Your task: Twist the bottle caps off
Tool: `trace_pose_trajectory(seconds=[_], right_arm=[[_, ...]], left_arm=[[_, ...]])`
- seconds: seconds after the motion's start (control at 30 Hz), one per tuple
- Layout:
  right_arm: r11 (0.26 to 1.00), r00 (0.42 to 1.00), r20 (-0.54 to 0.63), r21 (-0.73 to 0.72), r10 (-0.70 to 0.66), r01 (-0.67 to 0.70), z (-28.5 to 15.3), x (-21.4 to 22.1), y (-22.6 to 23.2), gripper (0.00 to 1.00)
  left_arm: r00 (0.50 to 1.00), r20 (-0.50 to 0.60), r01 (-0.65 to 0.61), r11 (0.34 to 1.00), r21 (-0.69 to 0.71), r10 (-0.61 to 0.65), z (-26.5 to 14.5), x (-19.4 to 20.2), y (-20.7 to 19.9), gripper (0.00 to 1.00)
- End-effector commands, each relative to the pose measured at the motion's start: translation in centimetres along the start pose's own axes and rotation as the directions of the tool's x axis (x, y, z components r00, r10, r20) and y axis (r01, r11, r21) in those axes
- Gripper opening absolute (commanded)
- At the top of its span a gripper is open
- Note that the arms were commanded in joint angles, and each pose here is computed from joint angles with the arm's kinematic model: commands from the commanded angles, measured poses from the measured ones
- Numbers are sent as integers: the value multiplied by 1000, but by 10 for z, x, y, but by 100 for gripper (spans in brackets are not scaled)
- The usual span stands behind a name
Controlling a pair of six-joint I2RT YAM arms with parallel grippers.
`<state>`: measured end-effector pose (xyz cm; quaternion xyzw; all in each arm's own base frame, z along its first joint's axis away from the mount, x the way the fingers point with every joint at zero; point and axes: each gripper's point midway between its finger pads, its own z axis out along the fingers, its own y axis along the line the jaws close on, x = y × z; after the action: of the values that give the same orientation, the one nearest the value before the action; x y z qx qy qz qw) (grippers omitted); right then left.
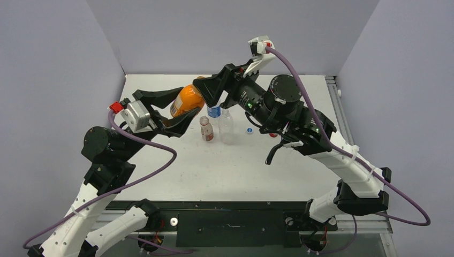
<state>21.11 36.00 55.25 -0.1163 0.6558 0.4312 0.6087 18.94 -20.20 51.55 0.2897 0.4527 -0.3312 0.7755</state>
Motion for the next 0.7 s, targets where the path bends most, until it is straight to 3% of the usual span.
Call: trace_pose_trajectory(seconds=[0.0, 0.13, 0.33, 0.5, 0.67], right_arm=[[993, 997, 31, -99, 73, -70, 5, -15, 20, 53], [987, 995, 9, -133, 97, -95, 8, -12, 23, 31], [969, 994, -37, -222, 100, -105, 10, -11, 30, 7], [894, 997, -66, -446, 27, -54, -10, -19, 48, 0], [787, 998, 61, -615, -16, 51, -39, -56, 60, 0]], left_arm=[[997, 64, -44, 999, -25, 46, 0, -18, 6, 0], [997, 62, -50, 998, -31, 52, 0, -17, 7, 0], [997, 57, -54, 997, -48, 57, 3, -18, 11, 0], [997, 71, 39, 999, -13, -38, 2, -24, 1, 0], [988, 35, 142, 977, 162, -149, -4, -31, -34, 0]])
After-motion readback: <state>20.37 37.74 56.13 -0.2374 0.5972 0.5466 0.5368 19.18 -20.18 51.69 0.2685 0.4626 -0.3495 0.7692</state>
